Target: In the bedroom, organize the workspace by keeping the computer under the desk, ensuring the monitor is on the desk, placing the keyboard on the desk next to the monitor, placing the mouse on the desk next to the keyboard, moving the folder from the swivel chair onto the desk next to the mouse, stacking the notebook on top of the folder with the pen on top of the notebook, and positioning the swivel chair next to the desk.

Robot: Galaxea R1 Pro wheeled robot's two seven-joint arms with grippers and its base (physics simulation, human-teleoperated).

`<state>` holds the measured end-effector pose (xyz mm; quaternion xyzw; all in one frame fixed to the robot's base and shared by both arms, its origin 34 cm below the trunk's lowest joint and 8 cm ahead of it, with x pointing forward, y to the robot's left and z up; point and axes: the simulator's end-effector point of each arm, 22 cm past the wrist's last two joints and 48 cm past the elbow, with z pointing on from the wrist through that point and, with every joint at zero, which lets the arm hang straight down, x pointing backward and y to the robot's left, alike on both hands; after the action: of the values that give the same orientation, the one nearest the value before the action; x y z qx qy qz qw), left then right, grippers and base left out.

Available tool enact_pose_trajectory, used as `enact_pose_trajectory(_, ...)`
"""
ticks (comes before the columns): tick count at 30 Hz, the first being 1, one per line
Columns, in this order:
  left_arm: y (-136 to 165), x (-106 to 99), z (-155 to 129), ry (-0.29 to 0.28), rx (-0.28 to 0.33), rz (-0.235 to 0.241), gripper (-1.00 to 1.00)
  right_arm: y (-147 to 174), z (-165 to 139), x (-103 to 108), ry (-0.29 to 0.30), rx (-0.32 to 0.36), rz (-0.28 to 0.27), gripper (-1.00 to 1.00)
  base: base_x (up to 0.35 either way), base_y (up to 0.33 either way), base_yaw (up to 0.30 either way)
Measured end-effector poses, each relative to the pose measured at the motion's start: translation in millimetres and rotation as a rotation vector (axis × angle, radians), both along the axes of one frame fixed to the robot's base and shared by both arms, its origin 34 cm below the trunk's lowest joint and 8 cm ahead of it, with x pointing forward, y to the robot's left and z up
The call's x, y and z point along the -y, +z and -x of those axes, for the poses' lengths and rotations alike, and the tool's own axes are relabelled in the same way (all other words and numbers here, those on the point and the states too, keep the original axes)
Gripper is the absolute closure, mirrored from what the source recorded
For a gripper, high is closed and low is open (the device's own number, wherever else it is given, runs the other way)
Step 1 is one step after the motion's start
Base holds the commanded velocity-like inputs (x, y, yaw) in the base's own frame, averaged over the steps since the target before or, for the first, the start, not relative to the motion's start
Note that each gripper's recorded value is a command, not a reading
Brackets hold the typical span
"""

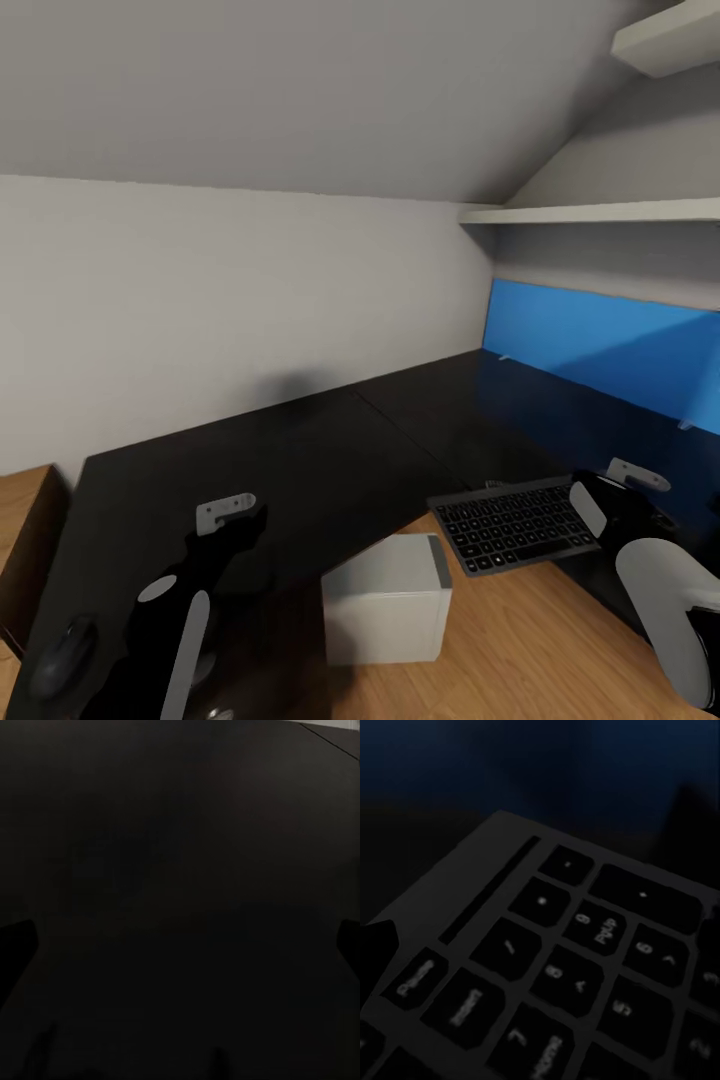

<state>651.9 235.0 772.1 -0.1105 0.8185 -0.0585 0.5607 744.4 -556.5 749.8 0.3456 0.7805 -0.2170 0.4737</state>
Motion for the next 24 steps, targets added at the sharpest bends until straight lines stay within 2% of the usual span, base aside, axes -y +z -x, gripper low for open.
enact_pose_trajectory(24, -0.1, 0.1, 0.2, 0.0, 0.0, 0.0, -1.0, 0.3, 0.1, 0.0, -0.001, 0.003, -0.001, -1.0, -0.012, 0.0, 0.0)
